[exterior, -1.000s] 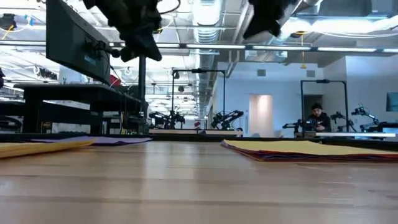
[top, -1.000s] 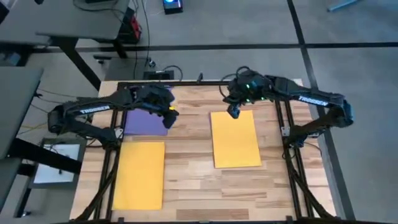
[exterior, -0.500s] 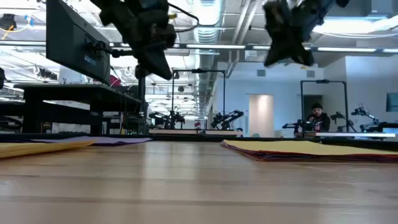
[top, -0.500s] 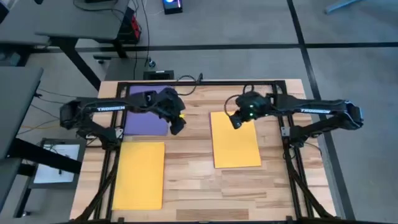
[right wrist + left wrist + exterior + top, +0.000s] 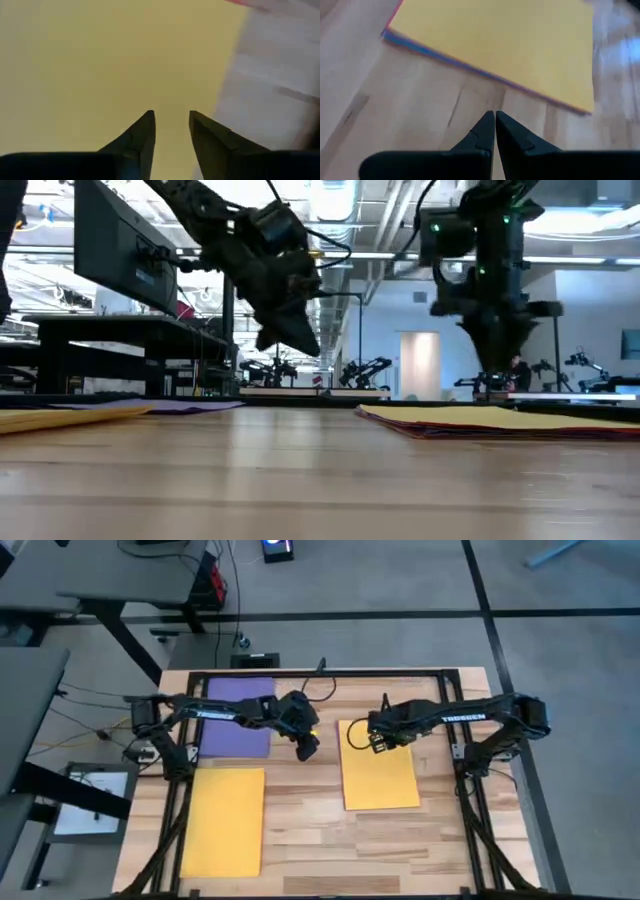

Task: Organize paper
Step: Stack the yellow paper on top of the other yellow paper

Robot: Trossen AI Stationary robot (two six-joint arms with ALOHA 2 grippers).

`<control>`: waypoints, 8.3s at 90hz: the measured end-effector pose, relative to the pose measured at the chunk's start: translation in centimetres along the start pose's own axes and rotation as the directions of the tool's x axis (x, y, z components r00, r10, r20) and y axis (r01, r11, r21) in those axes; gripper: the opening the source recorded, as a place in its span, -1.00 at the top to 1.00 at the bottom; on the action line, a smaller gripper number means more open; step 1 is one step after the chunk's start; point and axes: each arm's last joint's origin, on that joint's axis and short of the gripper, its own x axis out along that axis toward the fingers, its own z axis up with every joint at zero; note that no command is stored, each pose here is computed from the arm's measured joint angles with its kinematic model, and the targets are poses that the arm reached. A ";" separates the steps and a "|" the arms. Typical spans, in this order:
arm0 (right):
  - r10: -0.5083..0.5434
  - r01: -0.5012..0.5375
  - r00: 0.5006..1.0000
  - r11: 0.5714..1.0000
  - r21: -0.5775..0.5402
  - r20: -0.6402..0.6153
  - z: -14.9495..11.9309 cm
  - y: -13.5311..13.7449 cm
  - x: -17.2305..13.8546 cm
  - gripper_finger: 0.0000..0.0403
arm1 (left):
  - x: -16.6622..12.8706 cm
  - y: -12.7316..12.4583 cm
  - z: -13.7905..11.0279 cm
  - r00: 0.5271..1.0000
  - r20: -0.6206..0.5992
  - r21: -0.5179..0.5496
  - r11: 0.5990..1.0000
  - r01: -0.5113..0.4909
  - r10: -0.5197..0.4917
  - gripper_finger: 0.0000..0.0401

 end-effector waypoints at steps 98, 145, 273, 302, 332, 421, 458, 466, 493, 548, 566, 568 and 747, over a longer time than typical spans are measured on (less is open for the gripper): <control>0.204 -0.205 0.979 0.966 0.158 0.024 -5.5 -3.6 3.1 0.39 | 6.8 -1.7 -1.3 0.972 0.174 -0.077 0.982 0.173 -0.158 1.00; 0.161 -0.165 0.986 0.961 0.221 0.037 -6.3 -4.6 5.3 0.39 | 10.5 -1.2 -3.4 0.991 0.097 -0.123 0.987 0.107 -0.096 1.00; 0.474 -0.472 0.881 0.880 0.042 -0.021 -7.1 -0.9 1.8 0.39 | 10.7 -1.3 -4.6 0.998 -0.004 -0.075 0.995 0.065 -0.065 1.00; 0.408 -0.401 0.905 0.913 0.076 -0.117 -7.0 -2.3 -0.3 0.39 | 10.7 -1.3 -4.6 0.998 -0.005 -0.068 0.996 0.064 -0.065 1.00; 0.411 -0.398 0.904 0.910 0.120 -0.120 -6.8 -2.2 -1.2 0.39 | 10.7 -1.3 -4.7 0.998 -0.005 -0.059 0.996 0.064 -0.065 1.00; 0.427 -0.398 0.888 0.899 0.180 -0.172 -7.8 -1.5 -0.4 0.39 | 10.7 -1.2 -4.6 0.998 -0.001 -0.044 0.997 0.065 -0.065 1.00; 0.454 -0.435 0.890 0.875 0.213 -0.049 -7.6 2.6 2.8 0.39 | 10.7 -1.2 -4.6 0.998 0.000 -0.044 0.997 0.065 -0.065 1.00; 0.442 -0.428 0.896 0.881 0.202 -0.029 -7.7 3.0 3.3 0.39 | 10.7 -1.2 -4.6 0.998 0.001 -0.047 0.997 0.065 -0.065 1.00; 0.296 -0.279 0.945 0.951 0.132 -0.138 -8.6 1.4 2.7 0.39 | 10.6 -1.2 -4.5 0.998 -0.001 -0.053 0.996 0.069 -0.069 1.00; 0.348 -0.341 0.931 0.937 0.074 -0.110 -8.0 1.9 3.6 0.81 | 10.5 -1.2 -4.4 0.997 -0.002 -0.003 0.997 0.083 -0.083 1.00; 0.355 -0.356 0.931 0.935 0.009 -0.085 -7.6 0.8 1.9 0.99 | 8.6 -1.2 -3.0 0.994 0.015 0.004 0.994 0.111 -0.111 1.00; 0.366 -0.367 0.927 0.930 -0.001 -0.080 -7.5 0.8 1.5 0.99 | 8.1 -1.3 -2.6 0.994 0.024 0.013 0.994 0.111 -0.111 1.00; 0.928 -0.918 0.321 0.256 0.303 0.187 -9.9 35.3 -2.2 1.00 | -34.3 -10.3 -6.6 0.960 0.277 0.047 0.999 0.024 -0.036 1.00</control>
